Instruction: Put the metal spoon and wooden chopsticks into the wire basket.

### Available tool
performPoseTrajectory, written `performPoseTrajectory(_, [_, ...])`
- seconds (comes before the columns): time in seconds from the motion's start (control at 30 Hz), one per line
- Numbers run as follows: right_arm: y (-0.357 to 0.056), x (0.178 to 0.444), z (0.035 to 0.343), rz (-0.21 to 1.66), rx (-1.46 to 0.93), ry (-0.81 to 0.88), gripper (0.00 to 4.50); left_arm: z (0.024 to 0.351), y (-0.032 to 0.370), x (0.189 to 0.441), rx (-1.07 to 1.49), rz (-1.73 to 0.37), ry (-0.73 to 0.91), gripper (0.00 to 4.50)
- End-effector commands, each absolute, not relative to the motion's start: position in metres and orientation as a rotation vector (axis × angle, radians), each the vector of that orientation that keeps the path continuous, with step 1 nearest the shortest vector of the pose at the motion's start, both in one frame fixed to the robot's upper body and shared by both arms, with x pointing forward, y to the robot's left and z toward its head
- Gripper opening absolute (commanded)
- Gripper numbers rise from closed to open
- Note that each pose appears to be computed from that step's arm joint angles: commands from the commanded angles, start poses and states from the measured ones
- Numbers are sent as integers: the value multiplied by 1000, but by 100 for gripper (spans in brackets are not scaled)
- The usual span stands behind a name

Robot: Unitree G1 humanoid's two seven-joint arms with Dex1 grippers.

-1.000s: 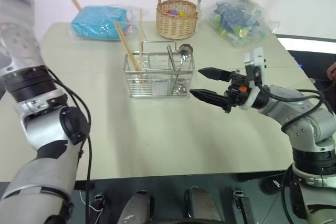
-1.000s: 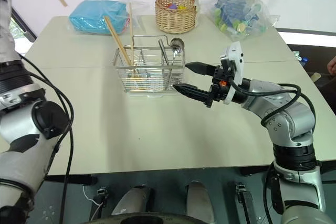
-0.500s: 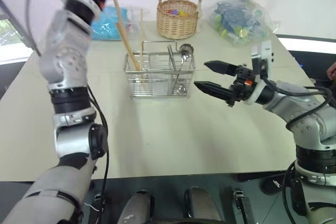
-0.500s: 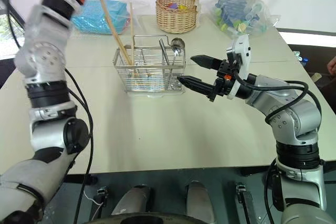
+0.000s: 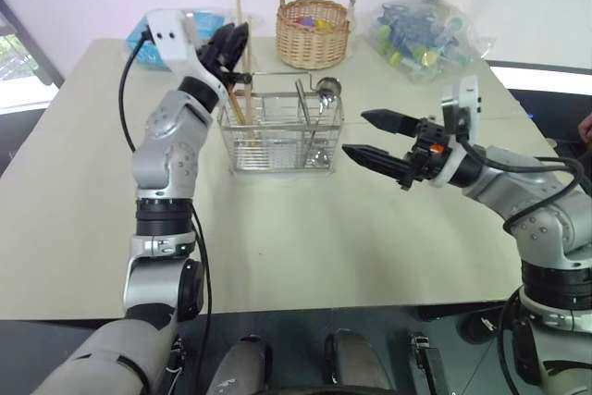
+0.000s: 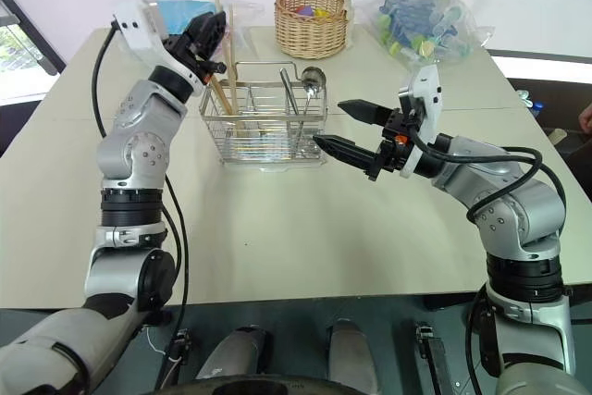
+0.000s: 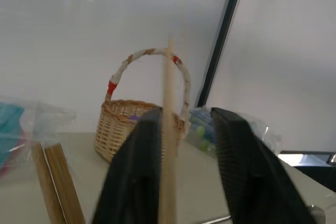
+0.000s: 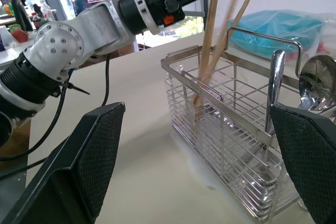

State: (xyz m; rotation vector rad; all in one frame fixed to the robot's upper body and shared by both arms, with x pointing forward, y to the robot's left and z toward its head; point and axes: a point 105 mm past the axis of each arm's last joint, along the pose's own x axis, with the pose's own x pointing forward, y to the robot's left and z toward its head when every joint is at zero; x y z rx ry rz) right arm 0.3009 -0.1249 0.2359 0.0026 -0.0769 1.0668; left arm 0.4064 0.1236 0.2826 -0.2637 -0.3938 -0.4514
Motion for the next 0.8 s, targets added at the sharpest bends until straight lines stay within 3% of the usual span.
performPoseTrajectory(0.03, [-125, 299, 251, 1075, -13, -145, 450, 306, 123, 392, -202, -477, -474, 363])
performPoseTrajectory(0.07, [-125, 300, 251, 1074, -15, -144, 450, 309, 128, 390, -173, -487, -474, 411])
performPoseTrajectory(0.17, [-128, 302, 251, 1068, -28, -142, 450, 316, 143, 382, -64, -529, -456, 411])
performPoseTrajectory(0.27, [-138, 306, 252, 1046, -62, -134, 450, 317, 175, 360, 214, -629, -373, 411])
performPoseTrajectory(0.47, [-159, 318, 249, 1010, -116, -104, 450, 292, 229, 315, 537, -758, -84, 411])
performPoseTrajectory(0.6, [-160, 320, 248, 1018, -136, -104, 450, 285, 250, 305, 580, -737, -7, 411])
performPoseTrajectory(0.8, [-152, 319, 247, 1047, -123, -116, 450, 292, 251, 301, 561, -721, -19, 411])
